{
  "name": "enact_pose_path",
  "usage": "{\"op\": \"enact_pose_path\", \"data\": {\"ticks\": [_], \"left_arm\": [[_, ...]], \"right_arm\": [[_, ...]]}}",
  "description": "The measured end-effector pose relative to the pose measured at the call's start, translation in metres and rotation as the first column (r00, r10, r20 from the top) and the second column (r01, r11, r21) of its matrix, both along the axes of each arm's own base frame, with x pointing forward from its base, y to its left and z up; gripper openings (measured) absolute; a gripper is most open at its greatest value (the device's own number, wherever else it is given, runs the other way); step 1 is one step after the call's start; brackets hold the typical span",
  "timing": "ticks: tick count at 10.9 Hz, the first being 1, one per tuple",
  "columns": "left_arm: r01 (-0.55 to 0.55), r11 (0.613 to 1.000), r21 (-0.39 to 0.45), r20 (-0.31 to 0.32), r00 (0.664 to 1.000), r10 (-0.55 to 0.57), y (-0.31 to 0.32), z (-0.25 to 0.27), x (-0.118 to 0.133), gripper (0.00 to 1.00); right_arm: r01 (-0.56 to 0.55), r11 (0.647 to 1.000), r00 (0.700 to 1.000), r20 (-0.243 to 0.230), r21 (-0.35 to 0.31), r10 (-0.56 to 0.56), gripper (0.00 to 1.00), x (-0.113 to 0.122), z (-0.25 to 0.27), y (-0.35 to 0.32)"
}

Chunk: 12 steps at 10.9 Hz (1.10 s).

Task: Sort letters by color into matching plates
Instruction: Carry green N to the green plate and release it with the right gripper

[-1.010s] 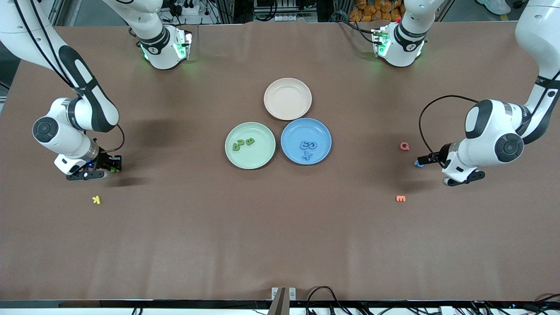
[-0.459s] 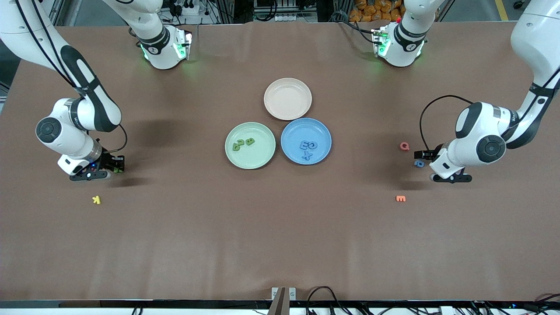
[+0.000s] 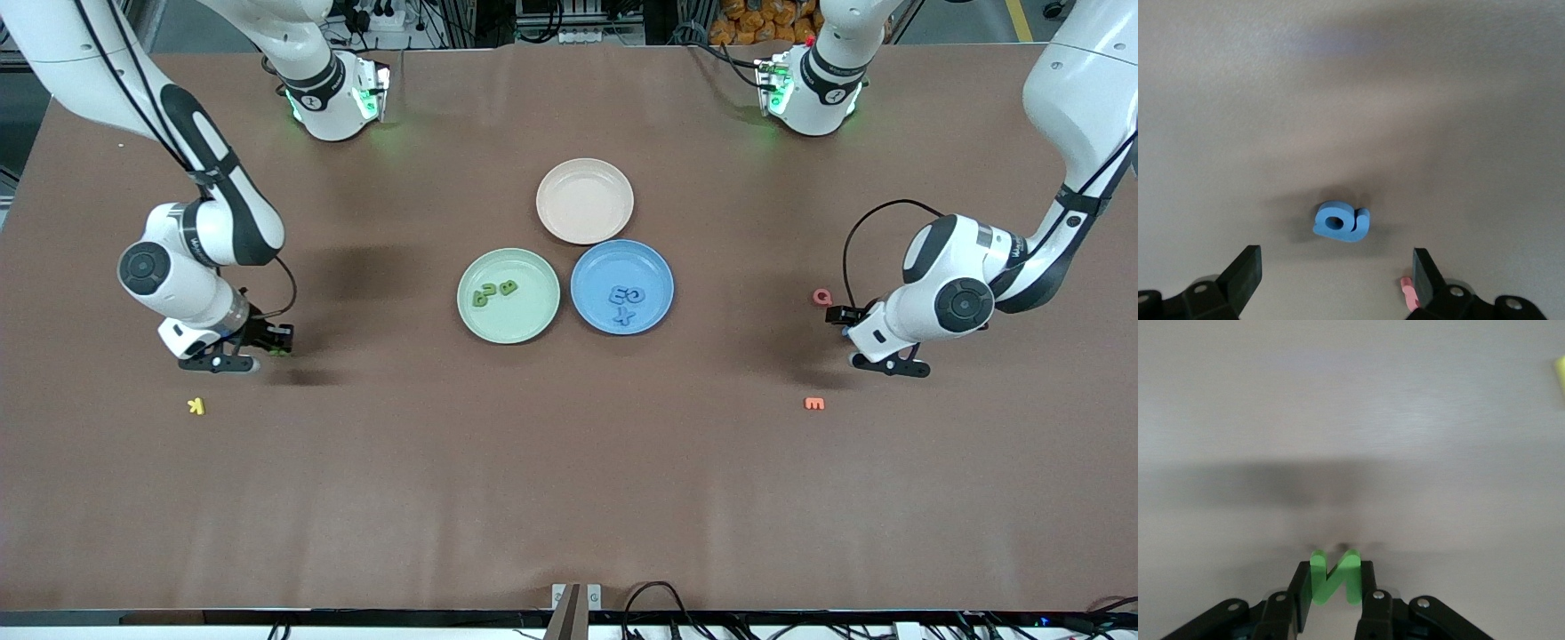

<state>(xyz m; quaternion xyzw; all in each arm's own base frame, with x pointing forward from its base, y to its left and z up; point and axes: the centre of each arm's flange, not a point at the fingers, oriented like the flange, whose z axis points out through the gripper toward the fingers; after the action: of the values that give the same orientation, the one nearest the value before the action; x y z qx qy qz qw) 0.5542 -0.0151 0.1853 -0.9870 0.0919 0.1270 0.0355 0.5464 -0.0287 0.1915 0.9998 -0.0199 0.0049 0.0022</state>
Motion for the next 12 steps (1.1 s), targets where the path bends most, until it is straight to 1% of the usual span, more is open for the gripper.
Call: {"op": "enact_pose_path", "data": {"ticks": [2, 3, 5, 6, 9, 12], "left_arm": [[0.053, 0.999, -0.011, -0.002, 0.999, -0.053, -0.003, 0.0, 0.001, 1.0], [0.105, 0.995, -0.001, 0.002, 0.995, -0.105, -0.002, -0.001, 0.001, 1.0], [0.192, 0.981, -0.002, -0.006, 0.981, -0.192, 0.003, -0.009, 0.001, 1.0], [0.211, 0.977, -0.014, -0.013, 0.977, -0.211, 0.007, -0.014, 0.001, 1.0], [0.221, 0.975, -0.029, -0.012, 0.975, -0.222, 0.012, -0.019, 0.002, 1.0], [0.223, 0.974, -0.029, -0.012, 0.975, -0.223, 0.012, -0.019, 0.002, 1.0]], "right_arm": [[0.041, 0.998, 0.999, -0.009, 0.055, -0.04, 0.33, 0.002, 0.008, 0.037], [0.051, 0.996, 0.999, -0.005, 0.076, -0.05, 0.33, 0.003, 0.014, 0.054], [0.078, 0.992, 0.997, -0.003, 0.097, -0.078, 0.33, 0.001, 0.022, 0.09], [0.089, 0.991, 0.996, -0.006, 0.099, -0.089, 0.33, -0.001, 0.024, 0.109], [0.107, 0.988, 0.994, -0.017, 0.112, -0.106, 0.33, -0.014, 0.026, 0.181], [0.12, 0.981, 0.993, -0.022, 0.155, -0.118, 0.33, -0.027, 0.037, 0.244]]}}
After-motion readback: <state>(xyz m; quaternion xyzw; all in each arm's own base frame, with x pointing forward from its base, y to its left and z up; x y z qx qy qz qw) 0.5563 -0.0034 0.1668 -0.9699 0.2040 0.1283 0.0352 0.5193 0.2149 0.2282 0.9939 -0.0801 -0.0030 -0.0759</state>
